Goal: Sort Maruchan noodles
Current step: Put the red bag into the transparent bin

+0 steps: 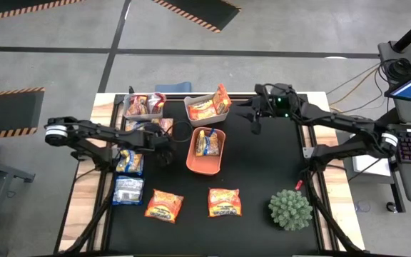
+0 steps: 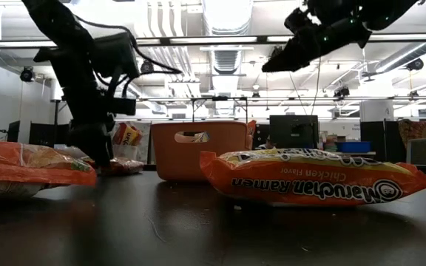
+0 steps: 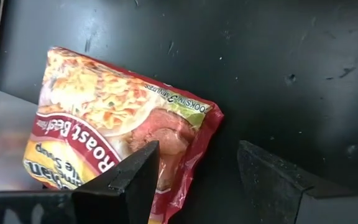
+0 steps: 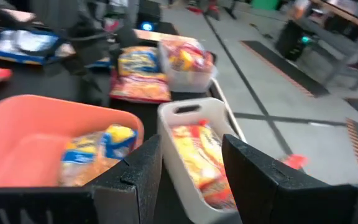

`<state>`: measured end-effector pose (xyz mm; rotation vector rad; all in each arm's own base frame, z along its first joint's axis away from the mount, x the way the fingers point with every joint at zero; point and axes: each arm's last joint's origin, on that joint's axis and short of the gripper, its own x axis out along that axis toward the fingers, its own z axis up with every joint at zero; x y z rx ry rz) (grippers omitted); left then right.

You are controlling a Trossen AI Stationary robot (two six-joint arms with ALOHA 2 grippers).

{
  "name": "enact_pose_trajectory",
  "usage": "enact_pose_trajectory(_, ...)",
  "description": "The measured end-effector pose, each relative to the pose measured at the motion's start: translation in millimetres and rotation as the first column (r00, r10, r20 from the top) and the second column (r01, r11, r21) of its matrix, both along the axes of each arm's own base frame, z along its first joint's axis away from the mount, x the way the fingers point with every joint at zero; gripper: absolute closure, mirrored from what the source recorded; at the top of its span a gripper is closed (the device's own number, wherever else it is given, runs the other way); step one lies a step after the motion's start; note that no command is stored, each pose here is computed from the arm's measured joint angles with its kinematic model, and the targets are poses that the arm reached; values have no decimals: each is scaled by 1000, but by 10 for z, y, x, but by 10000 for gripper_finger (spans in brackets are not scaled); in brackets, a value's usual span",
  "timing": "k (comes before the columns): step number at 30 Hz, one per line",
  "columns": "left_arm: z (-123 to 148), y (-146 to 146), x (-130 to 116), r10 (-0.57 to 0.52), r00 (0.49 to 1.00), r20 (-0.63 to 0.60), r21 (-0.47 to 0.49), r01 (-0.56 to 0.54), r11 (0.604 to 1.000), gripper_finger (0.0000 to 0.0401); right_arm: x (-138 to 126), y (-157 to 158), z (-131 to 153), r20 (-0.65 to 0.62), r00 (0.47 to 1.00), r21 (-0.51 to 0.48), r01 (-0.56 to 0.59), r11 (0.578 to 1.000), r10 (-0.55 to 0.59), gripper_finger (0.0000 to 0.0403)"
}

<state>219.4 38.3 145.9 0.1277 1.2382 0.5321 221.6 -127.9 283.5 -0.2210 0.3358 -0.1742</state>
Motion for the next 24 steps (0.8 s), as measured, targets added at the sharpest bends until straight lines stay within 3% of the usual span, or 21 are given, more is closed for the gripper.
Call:
enact_pose_trajectory(8, -132, 14, 105, 10, 1000, -14, 4, -10, 1000, 222, -59, -164, -87, -21, 997, 49, 77, 996, -76, 246)
enact_pose_trajectory(21, -104, 21, 168, 9, 1000, -14, -5, -9, 1000, 388, -51, -176, -98, -21, 997, 59, 82, 995, -81, 245)
enact_pose_trajectory(24, -89, 17, 180, 25, 1000, -2, -27, -25, 999, 395, -52, -175, -97, -19, 996, 67, 85, 994, -84, 245)
